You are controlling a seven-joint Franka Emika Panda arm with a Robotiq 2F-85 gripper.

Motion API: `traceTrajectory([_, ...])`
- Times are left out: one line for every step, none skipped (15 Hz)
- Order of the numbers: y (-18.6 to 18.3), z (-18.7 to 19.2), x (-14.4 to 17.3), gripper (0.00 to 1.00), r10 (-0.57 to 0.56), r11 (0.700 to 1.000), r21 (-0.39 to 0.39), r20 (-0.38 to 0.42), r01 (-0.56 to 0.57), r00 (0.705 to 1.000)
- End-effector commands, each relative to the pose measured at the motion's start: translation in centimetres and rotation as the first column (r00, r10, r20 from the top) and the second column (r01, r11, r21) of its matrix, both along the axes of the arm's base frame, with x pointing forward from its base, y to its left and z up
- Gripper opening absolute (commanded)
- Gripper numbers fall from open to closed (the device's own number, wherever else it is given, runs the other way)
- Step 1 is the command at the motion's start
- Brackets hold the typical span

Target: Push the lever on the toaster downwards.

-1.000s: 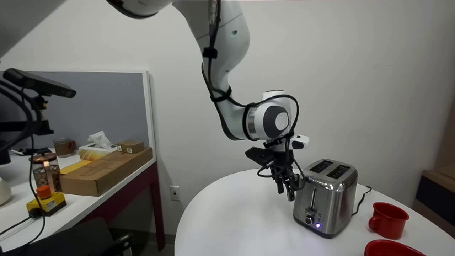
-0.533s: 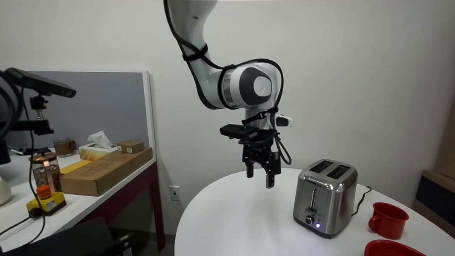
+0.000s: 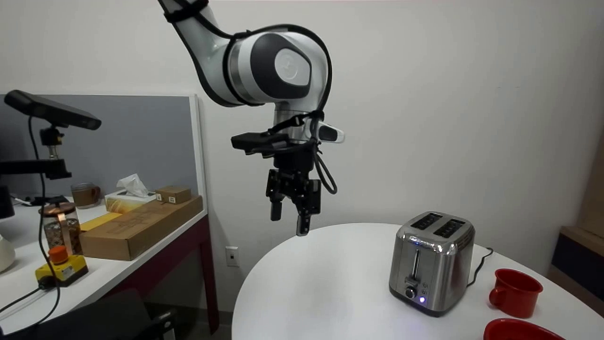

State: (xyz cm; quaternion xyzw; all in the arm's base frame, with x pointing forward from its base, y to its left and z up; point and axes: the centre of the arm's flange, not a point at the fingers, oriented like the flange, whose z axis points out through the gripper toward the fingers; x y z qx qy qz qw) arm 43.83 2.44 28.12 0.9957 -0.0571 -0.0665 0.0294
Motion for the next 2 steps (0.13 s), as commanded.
traceTrajectory([-0.06, 0.16, -0.27, 1.0, 0.0, 1.0, 0.001, 0.002, 0.0, 1.0])
traceTrajectory([-0.13, 0.16, -0.37, 1.0, -0.001, 1.0, 0.001, 0.001, 0.001, 1.0])
